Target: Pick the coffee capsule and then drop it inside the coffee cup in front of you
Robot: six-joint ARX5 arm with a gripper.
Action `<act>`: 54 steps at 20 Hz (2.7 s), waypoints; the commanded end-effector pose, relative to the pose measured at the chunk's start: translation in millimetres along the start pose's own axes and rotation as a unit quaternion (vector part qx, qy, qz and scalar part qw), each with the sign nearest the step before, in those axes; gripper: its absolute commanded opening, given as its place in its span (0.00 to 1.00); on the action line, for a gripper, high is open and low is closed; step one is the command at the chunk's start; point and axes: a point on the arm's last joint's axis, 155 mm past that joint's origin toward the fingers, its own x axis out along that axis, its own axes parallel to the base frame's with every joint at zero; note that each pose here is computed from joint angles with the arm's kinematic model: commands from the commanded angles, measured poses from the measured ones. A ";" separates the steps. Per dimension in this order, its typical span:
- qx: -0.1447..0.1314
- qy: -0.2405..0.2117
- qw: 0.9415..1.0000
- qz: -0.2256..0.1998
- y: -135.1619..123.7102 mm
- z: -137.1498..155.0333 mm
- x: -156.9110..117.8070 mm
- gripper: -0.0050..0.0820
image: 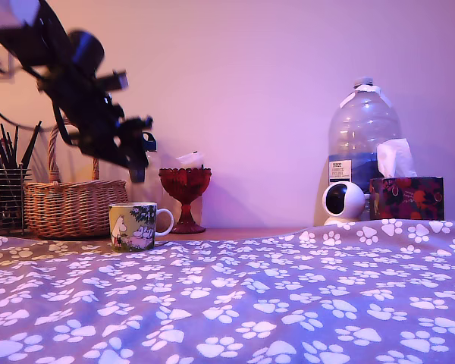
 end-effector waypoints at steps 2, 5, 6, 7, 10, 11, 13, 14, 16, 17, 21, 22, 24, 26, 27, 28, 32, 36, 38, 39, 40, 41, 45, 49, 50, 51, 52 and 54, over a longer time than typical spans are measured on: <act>-0.005 0.027 1.000 0.001 2.3 -20.3 21.8 0.41; -0.011 0.051 0.999 0.006 7.0 -34.0 31.1 0.41; -0.012 0.058 0.998 0.006 7.7 -38.9 33.4 0.41; -0.014 0.064 0.998 0.007 7.8 -42.3 33.1 0.41; -0.016 0.070 0.997 0.010 9.7 -45.1 32.5 0.41; -0.016 0.072 0.997 0.010 9.9 -46.1 32.0 0.41; -0.019 0.082 0.996 0.009 9.2 -51.3 31.3 0.41; -0.020 0.086 0.996 0.008 8.9 -53.2 30.8 0.41; -0.020 0.089 0.996 0.008 8.7 -54.7 30.7 0.41; -0.018 0.089 0.996 0.008 8.8 -54.6 30.6 0.41; -0.015 0.092 0.996 0.007 8.6 -55.7 30.4 0.41; -0.016 0.093 0.996 0.007 8.7 -56.5 30.2 0.41; -0.017 0.095 0.995 0.008 10.6 -57.7 29.6 0.41; -0.019 0.096 0.995 0.010 12.5 -58.2 29.2 0.41; -0.020 0.096 0.995 0.011 14.2 -58.7 28.8 0.41; -0.021 0.097 0.995 0.012 15.9 -59.3 28.3 0.44; -0.029 0.117 0.993 0.016 21.0 -66.5 23.0 0.84; -0.031 0.117 0.993 0.012 20.7 -63.1 17.1 0.83; -0.029 0.111 0.993 0.013 19.3 -54.6 8.2 0.83; -0.028 0.105 0.994 0.014 18.4 -48.0 2.2 0.80; -0.029 0.105 0.994 0.007 14.6 -44.2 -4.7 0.74; -0.030 0.104 0.994 0.002 11.1 -40.5 -11.6 0.65; -0.046 0.113 0.993 -0.010 1.0 -34.4 -34.1 0.12; -0.049 0.117 0.992 -0.020 -6.2 -31.5 -49.2 0.04; -0.049 0.116 0.992 -0.020 -7.1 -30.2 -53.2 0.04; -0.050 0.117 0.992 -0.024 -9.8 -29.4 -57.6 0.04; -0.049 0.115 0.992 -0.025 -11.2 -28.8 -61.8 0.04; -0.048 0.108 0.993 -0.027 -14.5 -30.3 -70.6 0.04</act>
